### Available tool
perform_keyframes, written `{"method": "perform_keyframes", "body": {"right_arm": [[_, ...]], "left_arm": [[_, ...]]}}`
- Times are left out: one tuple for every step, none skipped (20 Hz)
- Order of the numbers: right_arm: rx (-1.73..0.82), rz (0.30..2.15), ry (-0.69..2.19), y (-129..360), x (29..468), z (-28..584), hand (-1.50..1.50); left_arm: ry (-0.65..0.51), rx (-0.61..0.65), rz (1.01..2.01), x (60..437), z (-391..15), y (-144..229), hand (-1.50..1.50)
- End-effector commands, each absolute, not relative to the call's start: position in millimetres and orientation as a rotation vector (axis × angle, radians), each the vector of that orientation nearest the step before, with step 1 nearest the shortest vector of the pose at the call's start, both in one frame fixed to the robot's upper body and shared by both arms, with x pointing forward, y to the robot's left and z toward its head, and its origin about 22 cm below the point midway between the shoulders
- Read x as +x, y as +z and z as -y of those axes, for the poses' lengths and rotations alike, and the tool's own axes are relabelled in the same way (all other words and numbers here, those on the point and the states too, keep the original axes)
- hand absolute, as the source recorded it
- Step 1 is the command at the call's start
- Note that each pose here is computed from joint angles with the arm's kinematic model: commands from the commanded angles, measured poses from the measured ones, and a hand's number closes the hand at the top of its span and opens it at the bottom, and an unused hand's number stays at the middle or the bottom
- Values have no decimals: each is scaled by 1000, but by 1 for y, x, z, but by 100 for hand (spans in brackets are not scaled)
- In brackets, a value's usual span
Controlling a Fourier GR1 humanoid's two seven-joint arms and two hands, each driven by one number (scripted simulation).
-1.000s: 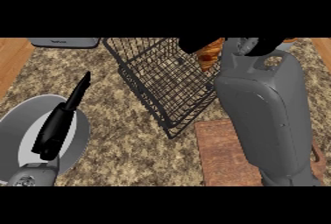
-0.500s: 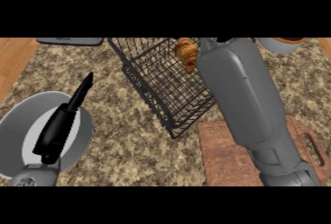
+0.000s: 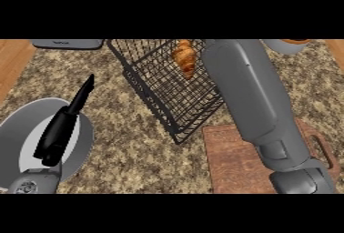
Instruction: Pick the croissant from the cutting board and place it in the tiered basket
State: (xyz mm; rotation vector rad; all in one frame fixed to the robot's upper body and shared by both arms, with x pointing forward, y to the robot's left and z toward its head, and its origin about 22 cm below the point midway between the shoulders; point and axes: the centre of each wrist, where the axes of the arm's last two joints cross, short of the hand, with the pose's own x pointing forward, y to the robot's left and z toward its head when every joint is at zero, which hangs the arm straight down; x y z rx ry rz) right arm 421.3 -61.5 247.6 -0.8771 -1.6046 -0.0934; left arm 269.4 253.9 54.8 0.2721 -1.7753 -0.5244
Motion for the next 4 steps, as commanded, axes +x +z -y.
{"method": "perform_keyframes", "body": {"right_arm": [[-970, 1624, -342, 261, 426, 73, -150], [-1012, 1602, -379, 279, 431, 101, -150], [-1006, 1578, -415, 271, 426, 94, -150], [-1038, 1559, -435, 270, 425, 112, -150]], "left_arm": [[-500, 311, 1746, 264, -260, 43, 0], [-496, 320, 1759, 264, -256, 56, 0], [-495, 324, 1743, 270, -265, 52, 0], [-503, 332, 1749, 259, -281, 49, 0]]}}
